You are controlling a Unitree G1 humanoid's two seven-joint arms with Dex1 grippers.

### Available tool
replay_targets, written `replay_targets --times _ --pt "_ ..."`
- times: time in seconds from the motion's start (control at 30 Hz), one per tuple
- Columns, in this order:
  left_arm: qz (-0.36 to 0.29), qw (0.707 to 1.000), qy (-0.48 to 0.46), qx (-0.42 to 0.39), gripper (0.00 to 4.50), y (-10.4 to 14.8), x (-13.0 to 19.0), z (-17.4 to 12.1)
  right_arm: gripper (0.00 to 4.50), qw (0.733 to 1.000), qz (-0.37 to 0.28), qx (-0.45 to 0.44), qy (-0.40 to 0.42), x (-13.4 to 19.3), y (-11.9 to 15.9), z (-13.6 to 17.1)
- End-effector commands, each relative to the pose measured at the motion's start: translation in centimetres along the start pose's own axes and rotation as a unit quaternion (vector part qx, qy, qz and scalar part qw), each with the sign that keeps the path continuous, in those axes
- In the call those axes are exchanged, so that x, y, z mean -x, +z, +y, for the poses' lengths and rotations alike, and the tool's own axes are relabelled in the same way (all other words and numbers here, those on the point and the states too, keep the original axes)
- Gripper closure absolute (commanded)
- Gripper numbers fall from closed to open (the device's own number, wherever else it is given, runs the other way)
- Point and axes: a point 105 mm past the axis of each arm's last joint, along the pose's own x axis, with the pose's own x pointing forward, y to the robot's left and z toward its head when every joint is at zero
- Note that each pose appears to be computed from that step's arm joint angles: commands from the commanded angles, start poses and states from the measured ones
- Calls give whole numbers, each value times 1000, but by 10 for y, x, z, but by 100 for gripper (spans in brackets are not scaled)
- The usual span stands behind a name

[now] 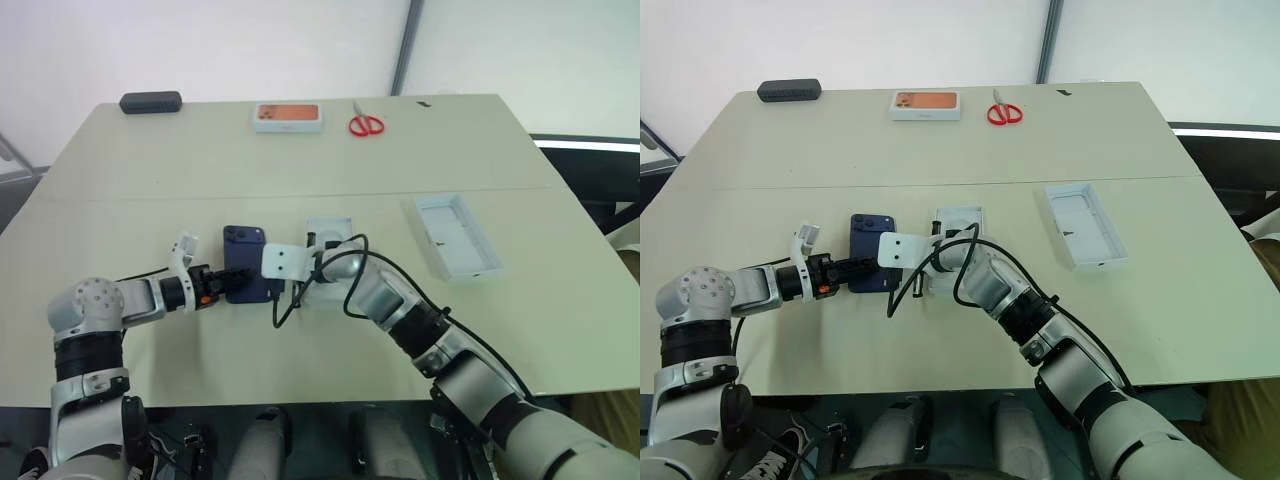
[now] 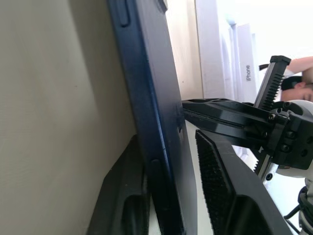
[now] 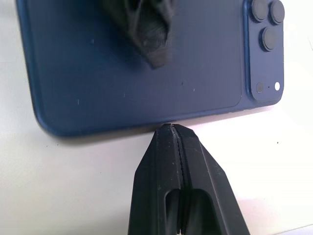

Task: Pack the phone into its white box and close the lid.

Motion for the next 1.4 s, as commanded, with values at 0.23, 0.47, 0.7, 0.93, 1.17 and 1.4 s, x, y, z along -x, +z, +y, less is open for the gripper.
replay_targets --times 0.23,0.47,0.7,0.93,1.17,1.4 --pt "-16 1000 -18 7 331 1 -3 -2 450 1000 3 -1 12 -2 -3 7" --pt "-4 999 -37 -14 445 -5 -4 -10 450 1000 1 -2 11 -1 -4 8" --pt "-53 997 -57 -19 445 8 4 -14 450 998 -45 -45 3 7 5 5" --pt "-89 990 -106 -16 450 18 17 -28 398 966 -171 -196 8 30 31 -15" --pt "-98 988 -113 -26 450 17 13 -36 73 961 -193 -198 23 57 22 -11" --pt "-88 988 -125 -19 450 13 12 -42 27 971 -154 -177 51 95 -5 2"
